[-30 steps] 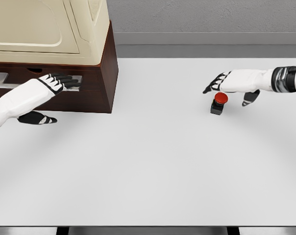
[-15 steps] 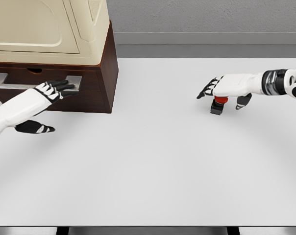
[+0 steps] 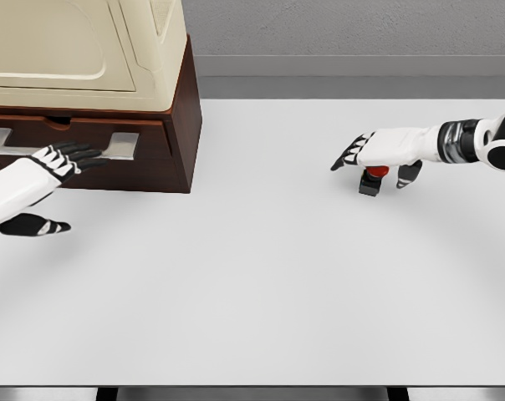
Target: Open the cabinet drawer with left arm, and place a switch into the drawer with right arm
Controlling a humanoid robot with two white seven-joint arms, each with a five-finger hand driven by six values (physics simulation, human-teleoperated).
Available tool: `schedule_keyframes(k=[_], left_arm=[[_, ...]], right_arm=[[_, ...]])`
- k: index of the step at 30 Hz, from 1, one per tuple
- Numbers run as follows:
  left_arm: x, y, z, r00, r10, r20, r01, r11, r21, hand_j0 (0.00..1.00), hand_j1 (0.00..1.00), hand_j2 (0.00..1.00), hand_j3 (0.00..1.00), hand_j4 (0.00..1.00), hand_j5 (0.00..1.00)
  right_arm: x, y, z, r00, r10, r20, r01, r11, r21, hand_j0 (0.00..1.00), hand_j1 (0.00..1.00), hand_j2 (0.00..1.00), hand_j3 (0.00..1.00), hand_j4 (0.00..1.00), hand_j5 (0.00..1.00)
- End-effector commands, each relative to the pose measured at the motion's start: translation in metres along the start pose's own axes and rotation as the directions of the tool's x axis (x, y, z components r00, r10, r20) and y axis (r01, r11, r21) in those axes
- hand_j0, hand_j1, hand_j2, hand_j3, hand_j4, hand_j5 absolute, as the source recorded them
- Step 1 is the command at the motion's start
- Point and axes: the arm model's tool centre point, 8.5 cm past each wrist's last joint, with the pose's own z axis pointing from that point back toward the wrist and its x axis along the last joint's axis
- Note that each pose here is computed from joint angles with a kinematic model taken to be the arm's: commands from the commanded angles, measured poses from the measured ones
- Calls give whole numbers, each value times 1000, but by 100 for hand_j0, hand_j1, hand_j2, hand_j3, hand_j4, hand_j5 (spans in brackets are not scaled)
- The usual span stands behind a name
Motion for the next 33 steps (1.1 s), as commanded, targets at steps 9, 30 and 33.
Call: schedule_keyframes(k=[9,30,33], left_arm=[[0,12,14,1000,-13,0,13,999,37,100,100,100,100,100,100],[16,30,-20,995,-51,89,45,997,65,100,100,100,100,100,100],[18,22,-23,994,-41,99,36,998,46,100,100,100,100,100,100]], right_arm=[[-1,0,3,1000,0,-3,0,1000,-3,100,100,100,100,100,100],[3,-3,6,1000,19,3,-19,1000,-7,100,100,100,100,100,100],[3,-4,7,1000,19,2,-19,1000,-9,100,100,100,100,100,100]])
